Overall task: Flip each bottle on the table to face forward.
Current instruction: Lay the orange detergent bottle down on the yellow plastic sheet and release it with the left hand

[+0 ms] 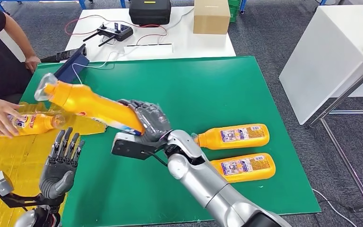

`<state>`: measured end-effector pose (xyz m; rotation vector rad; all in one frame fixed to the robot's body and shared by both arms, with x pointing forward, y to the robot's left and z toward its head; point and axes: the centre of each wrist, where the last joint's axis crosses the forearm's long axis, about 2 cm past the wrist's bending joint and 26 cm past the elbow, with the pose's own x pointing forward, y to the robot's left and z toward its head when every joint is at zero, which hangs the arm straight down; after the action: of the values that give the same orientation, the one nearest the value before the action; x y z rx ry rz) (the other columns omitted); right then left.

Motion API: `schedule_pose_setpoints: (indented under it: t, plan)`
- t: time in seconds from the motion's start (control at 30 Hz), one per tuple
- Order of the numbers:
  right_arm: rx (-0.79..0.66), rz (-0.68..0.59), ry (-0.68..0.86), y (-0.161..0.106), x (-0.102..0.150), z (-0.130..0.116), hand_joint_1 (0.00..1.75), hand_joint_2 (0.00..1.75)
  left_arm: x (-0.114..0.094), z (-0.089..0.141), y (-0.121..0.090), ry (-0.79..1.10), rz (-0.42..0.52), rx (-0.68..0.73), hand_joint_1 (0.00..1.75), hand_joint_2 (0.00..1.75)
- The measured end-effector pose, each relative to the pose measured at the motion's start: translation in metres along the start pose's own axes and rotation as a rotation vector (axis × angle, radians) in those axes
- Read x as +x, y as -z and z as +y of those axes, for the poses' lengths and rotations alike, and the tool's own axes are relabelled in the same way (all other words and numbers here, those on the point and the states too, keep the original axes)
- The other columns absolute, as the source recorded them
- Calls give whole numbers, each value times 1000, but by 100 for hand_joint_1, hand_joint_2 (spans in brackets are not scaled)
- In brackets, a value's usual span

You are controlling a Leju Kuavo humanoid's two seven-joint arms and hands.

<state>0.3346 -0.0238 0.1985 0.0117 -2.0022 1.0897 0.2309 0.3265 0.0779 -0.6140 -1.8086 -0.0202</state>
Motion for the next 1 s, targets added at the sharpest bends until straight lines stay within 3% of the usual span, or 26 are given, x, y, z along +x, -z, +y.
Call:
schedule_pose_setpoints:
  t: [0.2, 0.5, 0.7, 1.0]
  plan:
    - [158, -33, 122, 6, 33, 40, 172, 175, -1, -21, 13, -29, -42, -57, 0, 175]
    - [386, -130, 71, -10, 62, 89, 171, 175, -2, -29, 2, -32, -55, -44, 0, 175]
    - [440, -161, 40, -15, 68, 100, 171, 175, -6, -30, -14, -29, -38, -21, 0, 175]
    - [452, -171, 29, -15, 69, 101, 171, 175, -5, -30, -18, -28, -36, -14, 0, 175]
